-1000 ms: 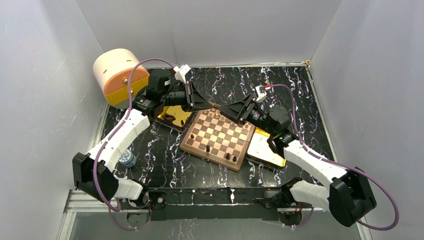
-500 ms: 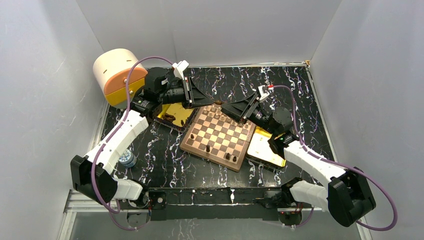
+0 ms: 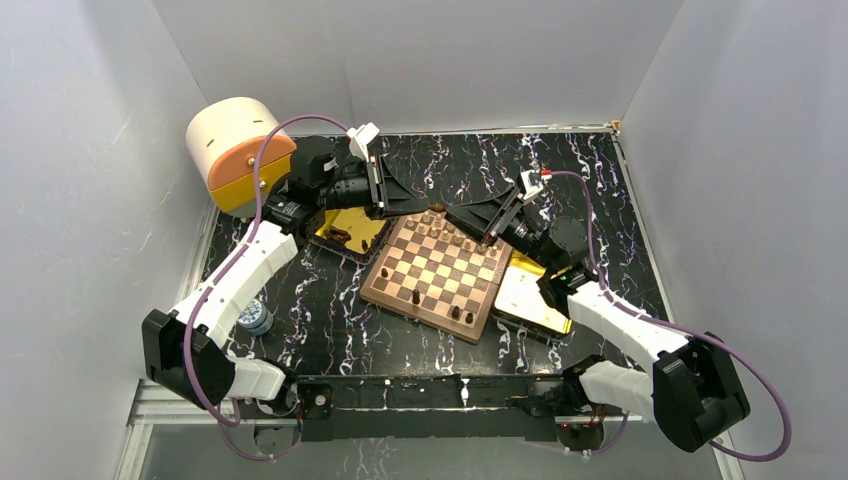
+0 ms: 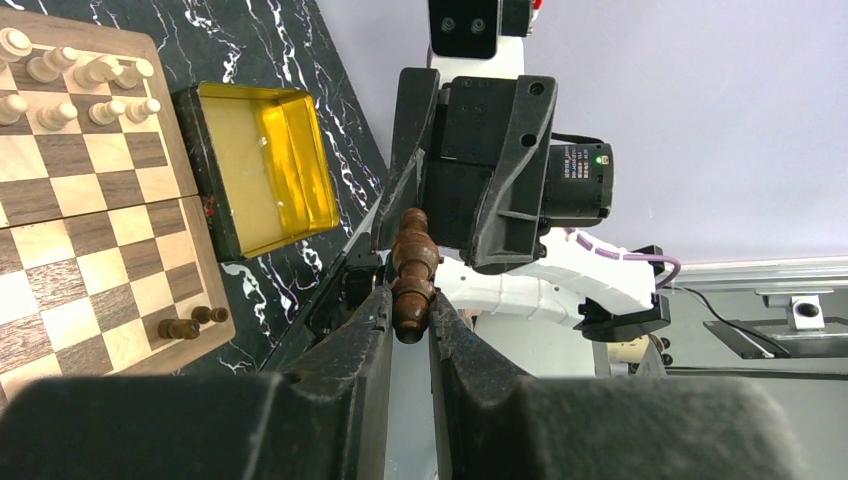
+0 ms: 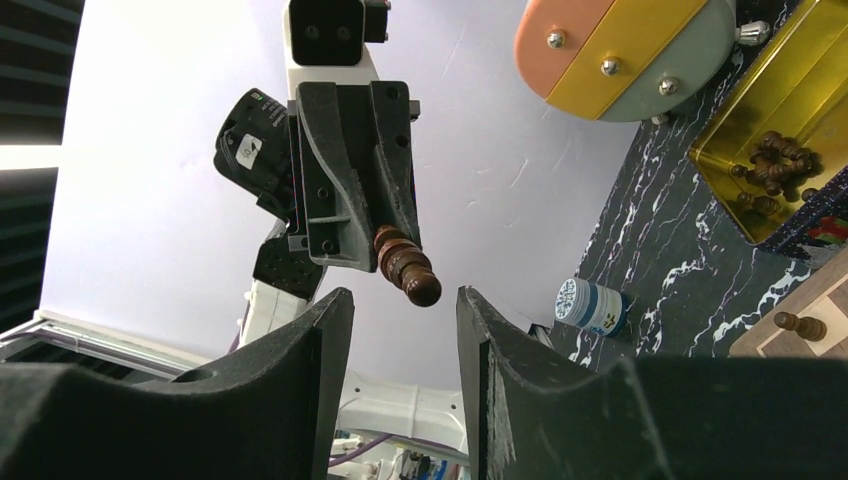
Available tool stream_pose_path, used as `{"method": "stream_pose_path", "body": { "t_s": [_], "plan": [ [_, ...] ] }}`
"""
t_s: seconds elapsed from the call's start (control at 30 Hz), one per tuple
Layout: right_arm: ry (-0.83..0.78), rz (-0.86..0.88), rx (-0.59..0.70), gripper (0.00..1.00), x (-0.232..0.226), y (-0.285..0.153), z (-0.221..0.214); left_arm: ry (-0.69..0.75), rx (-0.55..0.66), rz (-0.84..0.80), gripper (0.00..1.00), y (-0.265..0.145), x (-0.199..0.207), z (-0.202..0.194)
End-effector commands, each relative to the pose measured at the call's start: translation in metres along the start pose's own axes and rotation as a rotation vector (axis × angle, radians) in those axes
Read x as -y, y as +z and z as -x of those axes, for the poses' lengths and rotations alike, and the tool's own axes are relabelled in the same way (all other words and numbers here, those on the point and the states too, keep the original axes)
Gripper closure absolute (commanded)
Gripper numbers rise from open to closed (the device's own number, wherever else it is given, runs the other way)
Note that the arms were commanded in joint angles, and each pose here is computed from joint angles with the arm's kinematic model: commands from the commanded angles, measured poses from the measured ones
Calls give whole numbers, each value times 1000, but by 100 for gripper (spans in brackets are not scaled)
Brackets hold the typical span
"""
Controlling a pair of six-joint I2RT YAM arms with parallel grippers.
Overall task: Set up the chess pieces on the board
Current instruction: Place the chess piece on the chessboard.
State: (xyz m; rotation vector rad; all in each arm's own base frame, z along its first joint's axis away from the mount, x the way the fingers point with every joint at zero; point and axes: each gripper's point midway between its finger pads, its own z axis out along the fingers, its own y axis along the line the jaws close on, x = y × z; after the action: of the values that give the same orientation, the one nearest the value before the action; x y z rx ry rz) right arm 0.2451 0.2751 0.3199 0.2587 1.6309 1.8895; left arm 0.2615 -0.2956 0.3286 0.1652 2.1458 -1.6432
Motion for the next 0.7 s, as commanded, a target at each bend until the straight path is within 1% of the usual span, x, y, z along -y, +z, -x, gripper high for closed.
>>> {"method": "stream_pose_path", "body": {
  "t_s": [0.0,0.2,0.6,0.67],
  "plan": [
    [-43,89,7,50,-22,1,5,45,-4,-49,97,-8,18,-3],
    [-27,85,1,57,-18,4,6,41,-12,-48,97,-7,16,-4],
    [-14,93,9,57,-17,4,9,38,-23,-44,98,-6,11,-7],
    [-14,93,7,60,-17,4,9,36,-26,-43,98,-6,9,-8]
  ]
}}
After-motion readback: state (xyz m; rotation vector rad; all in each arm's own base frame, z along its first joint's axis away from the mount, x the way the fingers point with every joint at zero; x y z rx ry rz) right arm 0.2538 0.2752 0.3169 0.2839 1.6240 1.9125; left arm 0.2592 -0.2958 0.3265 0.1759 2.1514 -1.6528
